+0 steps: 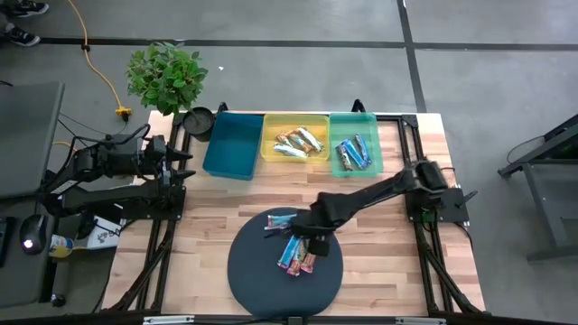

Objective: Pick and place Granola Bars by type
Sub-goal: Put the yellow granola bar into the yellow bin

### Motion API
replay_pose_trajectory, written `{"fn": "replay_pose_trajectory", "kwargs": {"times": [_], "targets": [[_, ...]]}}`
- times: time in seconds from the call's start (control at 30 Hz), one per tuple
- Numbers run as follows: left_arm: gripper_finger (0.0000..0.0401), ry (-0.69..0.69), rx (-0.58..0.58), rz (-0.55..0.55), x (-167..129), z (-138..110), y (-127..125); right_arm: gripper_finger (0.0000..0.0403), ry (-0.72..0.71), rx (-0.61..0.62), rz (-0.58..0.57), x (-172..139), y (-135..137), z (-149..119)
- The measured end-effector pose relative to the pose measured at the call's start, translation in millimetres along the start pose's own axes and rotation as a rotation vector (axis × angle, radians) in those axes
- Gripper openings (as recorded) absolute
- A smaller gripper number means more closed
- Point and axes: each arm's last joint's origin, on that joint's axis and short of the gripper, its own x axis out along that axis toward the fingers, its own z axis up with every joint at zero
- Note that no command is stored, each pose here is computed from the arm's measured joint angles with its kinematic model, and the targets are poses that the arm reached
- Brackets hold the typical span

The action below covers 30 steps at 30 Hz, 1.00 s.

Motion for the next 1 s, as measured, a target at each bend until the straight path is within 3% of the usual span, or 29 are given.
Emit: {"fn": "replay_pose_trajectory", "kwargs": {"times": [0.13, 0.27, 0.4, 0.57, 0.77, 1.0], "targets": [[0.0273, 0.001, 0.0, 0.001, 0, 0, 0, 0.0174, -0.116, 0.142, 0.058, -3, -19, -33], [0.0273, -0.001, 0.0, 0.001, 0, 0, 0, 0.0174, -0.32, 0.227, 0.217, -11, -29, -48], [0.0273, -0.001, 0.0, 0.003, 0, 0, 0, 0.0174, -0.456, 0.136, 0.334, -12, -28, -50], [0.0273, -0.002, 0.0, 0.008, 0, 0, 0, 0.0174, -0.402, -0.039, 0.363, 9, -22, -46], [0.0273, -0.003, 0.0, 0.008, 0, 0, 0, 0.0174, -0.381, -0.181, 0.312, 28, -19, -25], [0.0273, -0.003, -0.007, 0.008, 0, 0, 0, 0.0174, -0.342, -0.178, 0.242, 41, -28, -7]]}}
